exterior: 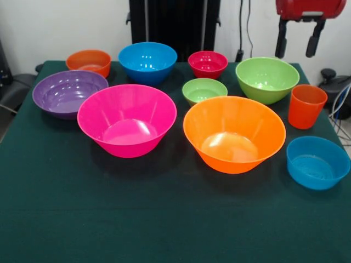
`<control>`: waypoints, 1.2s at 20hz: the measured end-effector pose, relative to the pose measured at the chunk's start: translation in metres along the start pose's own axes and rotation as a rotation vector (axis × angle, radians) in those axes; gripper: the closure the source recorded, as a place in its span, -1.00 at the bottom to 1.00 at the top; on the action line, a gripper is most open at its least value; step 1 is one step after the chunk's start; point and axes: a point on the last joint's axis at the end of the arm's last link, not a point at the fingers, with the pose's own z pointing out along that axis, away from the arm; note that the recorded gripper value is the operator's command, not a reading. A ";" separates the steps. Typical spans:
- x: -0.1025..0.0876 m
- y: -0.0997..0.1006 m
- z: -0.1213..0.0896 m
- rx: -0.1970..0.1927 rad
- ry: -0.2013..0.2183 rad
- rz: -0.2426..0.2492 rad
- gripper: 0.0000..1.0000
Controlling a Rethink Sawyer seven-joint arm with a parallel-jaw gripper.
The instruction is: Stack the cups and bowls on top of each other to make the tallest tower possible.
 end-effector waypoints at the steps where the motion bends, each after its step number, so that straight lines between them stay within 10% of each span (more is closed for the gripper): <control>1: -0.003 -0.001 0.003 0.001 0.000 0.001 -1.00; 10: -0.030 -0.012 0.046 0.002 0.011 0.017 -1.00; 24: -0.017 -0.001 0.100 0.002 0.004 0.000 -1.00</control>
